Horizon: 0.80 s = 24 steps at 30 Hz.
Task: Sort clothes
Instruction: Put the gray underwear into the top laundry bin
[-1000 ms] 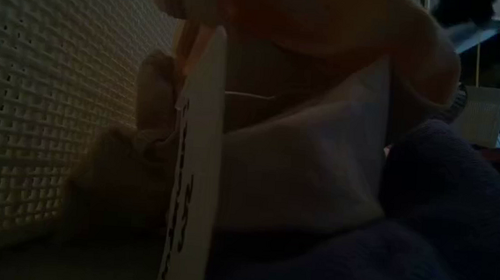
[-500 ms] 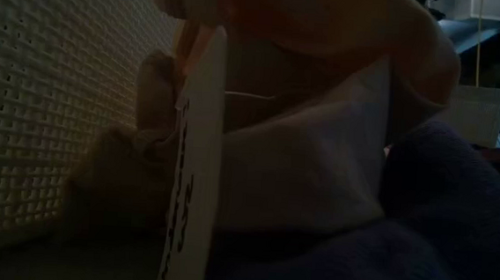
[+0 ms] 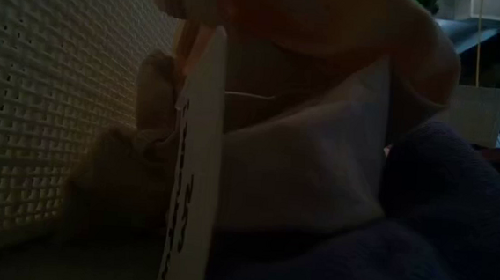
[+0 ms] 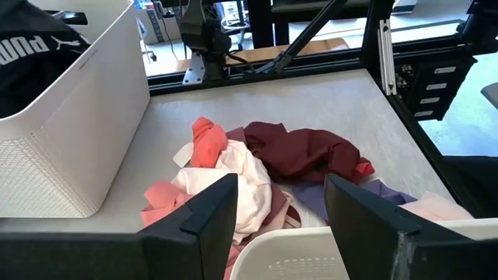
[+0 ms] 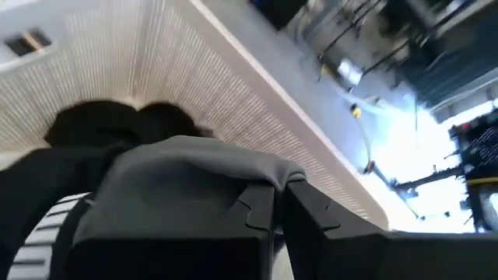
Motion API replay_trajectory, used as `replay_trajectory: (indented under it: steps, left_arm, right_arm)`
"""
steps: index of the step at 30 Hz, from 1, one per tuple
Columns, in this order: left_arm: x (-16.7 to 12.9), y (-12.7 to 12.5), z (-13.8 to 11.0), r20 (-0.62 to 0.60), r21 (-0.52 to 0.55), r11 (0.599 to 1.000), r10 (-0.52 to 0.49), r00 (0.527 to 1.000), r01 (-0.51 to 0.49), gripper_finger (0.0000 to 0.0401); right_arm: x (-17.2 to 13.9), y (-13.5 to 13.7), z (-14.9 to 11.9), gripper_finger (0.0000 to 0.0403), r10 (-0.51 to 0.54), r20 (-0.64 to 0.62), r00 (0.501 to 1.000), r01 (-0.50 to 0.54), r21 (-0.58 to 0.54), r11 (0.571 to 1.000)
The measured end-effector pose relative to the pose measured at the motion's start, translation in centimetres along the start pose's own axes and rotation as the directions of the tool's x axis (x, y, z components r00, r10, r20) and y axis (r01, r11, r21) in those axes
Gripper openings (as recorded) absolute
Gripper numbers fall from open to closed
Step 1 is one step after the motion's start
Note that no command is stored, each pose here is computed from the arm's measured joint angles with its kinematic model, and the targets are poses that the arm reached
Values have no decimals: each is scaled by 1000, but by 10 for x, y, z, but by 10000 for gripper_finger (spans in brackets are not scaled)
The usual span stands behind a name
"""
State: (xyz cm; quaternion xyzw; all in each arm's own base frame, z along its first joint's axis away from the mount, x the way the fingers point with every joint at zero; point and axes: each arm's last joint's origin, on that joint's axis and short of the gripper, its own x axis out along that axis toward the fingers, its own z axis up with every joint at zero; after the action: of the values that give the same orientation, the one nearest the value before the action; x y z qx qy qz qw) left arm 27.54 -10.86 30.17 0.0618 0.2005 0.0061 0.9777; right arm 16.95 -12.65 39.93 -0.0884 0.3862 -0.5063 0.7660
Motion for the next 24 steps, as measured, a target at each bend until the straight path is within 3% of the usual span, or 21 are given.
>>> replay_trajectory:
  steps: [7,14,19,24]
  left_arm:
    - [0,0,0,-2,0,1000,0,1000,0,182]
    - [0,0,0,-2,-13,1000,0,1000,0,182]
    - [0,-1,0,-2,-17,1000,-2,1000,2,182]
    - [0,-1,0,-2,-18,1000,-2,1000,2,182]
  right_arm:
    - [47,17,3,42,139,-131,982,-141,-5,990]
    - [76,39,1,159,189,-243,951,-206,-46,977]
    - [74,39,-6,232,153,-310,939,-190,-94,977]
    - [49,25,-7,259,88,-259,962,-118,-102,988]
